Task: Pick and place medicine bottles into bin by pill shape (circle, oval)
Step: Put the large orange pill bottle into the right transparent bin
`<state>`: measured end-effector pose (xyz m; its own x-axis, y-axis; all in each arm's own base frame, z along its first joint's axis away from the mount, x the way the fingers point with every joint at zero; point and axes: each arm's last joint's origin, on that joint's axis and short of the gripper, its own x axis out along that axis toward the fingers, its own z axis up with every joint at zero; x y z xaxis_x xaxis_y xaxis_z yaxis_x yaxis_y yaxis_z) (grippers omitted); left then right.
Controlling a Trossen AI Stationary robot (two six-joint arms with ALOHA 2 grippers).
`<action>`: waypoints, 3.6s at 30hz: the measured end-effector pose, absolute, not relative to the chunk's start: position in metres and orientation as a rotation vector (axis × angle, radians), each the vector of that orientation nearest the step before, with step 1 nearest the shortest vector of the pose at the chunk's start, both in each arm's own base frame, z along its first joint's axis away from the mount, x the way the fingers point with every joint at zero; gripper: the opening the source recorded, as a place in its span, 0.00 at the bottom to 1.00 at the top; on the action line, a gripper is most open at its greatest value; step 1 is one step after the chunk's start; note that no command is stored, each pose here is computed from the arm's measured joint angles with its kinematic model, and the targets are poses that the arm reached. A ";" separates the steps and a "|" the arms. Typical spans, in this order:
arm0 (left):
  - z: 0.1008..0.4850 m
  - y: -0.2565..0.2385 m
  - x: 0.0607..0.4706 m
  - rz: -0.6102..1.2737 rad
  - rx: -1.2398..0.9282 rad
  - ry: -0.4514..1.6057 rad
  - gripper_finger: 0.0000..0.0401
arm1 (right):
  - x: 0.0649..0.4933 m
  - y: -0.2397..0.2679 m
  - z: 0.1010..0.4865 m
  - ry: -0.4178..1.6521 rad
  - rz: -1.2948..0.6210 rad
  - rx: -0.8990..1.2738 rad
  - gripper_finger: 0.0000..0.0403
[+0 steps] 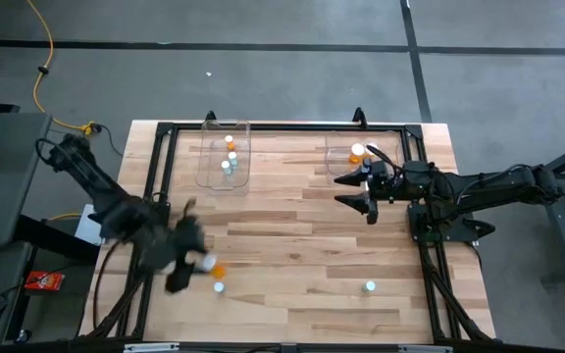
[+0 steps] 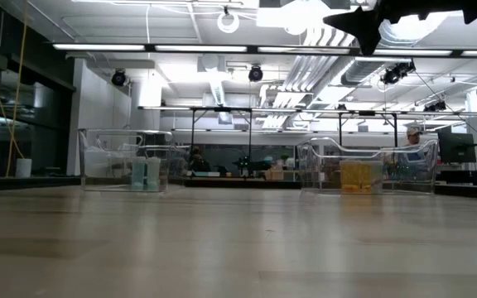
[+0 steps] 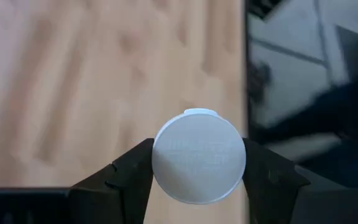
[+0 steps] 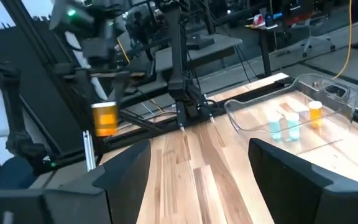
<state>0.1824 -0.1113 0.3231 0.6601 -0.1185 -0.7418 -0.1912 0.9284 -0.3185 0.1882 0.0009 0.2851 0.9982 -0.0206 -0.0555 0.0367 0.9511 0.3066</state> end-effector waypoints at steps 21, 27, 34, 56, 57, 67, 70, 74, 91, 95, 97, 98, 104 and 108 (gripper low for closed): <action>0.303 0.047 0.275 0.243 -0.215 0.731 0.50 | 0.287 0.024 0.275 0.307 -0.075 0.117 0.65; 0.297 0.048 0.285 0.262 -0.249 0.715 0.50 | 0.319 0.024 0.277 0.360 -0.084 0.030 0.65; 0.301 0.049 0.287 0.282 -0.282 0.662 0.50 | 0.341 0.014 0.274 0.469 -0.157 0.007 0.65; 0.310 0.049 0.294 0.251 -0.235 0.555 0.50 | 0.351 0.011 0.273 0.471 -0.153 0.068 0.62; 0.310 0.049 0.294 0.250 -0.236 0.555 0.50 | 0.351 0.011 0.273 0.471 -0.154 0.068 0.60; 0.310 0.048 0.294 0.244 -0.237 0.555 0.50 | 0.351 0.011 0.273 0.473 -0.151 0.060 0.41; 0.310 0.048 0.294 0.246 -0.238 0.554 0.50 | 0.351 0.011 0.273 0.472 -0.147 0.044 0.42; 0.311 0.049 0.294 0.240 -0.242 0.545 0.52 | 0.346 0.009 0.278 0.474 -0.150 0.025 0.45; 0.365 0.040 0.233 0.222 -0.204 0.330 0.65 | 0.268 -0.016 0.307 0.470 -0.236 0.074 0.44; 0.351 0.032 0.218 0.213 -0.235 0.143 0.65 | 0.249 -0.013 0.291 0.291 -0.235 0.193 0.44; 0.341 0.027 0.212 0.188 -0.242 0.028 0.65 | 0.241 -0.010 0.286 0.166 -0.218 0.242 0.44; 0.336 0.025 0.210 0.171 -0.242 -0.029 0.65 | 0.237 -0.009 0.284 0.114 -0.206 0.256 0.44; 0.302 0.015 0.202 0.156 -0.270 -0.178 0.65 | 0.228 -0.002 0.279 -0.064 -0.153 0.263 0.44; 0.296 0.015 0.202 0.158 -0.307 -0.172 0.65 | 0.229 0.000 0.282 -0.064 -0.145 0.234 0.44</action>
